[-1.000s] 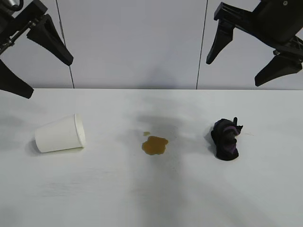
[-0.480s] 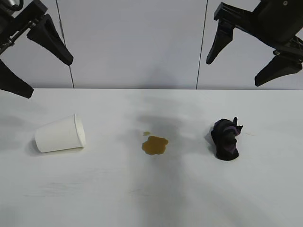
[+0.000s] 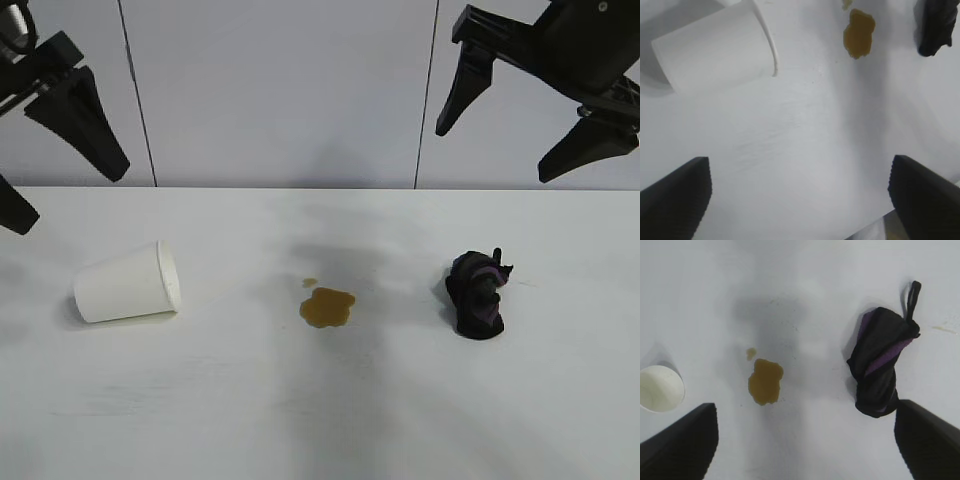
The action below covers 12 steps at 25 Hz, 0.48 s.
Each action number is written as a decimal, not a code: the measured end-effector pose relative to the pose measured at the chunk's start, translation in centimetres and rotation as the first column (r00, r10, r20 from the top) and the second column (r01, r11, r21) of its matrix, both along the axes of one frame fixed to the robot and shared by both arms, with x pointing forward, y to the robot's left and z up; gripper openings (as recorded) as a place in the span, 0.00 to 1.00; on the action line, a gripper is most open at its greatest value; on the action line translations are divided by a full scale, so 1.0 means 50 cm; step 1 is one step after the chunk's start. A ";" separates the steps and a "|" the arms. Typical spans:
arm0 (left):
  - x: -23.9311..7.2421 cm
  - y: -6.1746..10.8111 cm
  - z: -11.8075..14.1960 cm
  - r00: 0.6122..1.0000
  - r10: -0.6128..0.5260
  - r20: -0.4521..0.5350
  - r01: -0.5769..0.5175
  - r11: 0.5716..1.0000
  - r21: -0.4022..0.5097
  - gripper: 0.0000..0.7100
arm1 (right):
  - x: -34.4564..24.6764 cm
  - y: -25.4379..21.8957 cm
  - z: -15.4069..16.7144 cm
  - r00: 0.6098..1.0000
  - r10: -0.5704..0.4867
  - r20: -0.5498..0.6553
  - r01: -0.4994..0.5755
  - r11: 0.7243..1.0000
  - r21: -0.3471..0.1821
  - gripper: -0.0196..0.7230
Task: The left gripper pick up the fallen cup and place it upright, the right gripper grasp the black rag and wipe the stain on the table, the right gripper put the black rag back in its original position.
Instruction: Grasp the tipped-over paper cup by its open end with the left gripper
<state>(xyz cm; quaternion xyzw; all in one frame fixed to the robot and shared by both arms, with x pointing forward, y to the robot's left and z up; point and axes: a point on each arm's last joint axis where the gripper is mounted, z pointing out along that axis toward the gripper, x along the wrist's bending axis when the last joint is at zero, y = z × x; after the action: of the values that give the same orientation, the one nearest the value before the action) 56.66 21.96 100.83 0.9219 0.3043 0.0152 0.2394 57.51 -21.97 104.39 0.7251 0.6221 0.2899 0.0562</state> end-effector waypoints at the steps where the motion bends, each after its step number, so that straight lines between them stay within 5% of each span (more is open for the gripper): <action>1: 0.000 -0.012 -0.002 0.997 -0.064 0.041 0.062 0.997 0.042 0.98 | 0.000 0.000 0.000 1.000 0.000 0.000 0.000 1.000 0.000 0.92; 7: 0.006 -0.065 -0.022 0.957 -0.247 0.155 0.208 0.951 0.231 0.98 | 0.000 0.000 0.000 1.000 0.002 0.000 -0.002 1.000 -0.001 0.92; 12: 0.023 -0.081 -0.071 0.950 -0.281 0.138 0.235 0.931 0.278 0.98 | 0.000 0.000 0.000 1.000 0.003 0.001 -0.003 1.000 -0.002 0.92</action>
<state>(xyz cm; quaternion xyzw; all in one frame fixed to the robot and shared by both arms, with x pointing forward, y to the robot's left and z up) 57.80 17.93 97.27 0.9722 0.1532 0.1041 0.1430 57.51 -21.97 104.39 0.7240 0.6235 0.2897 0.0566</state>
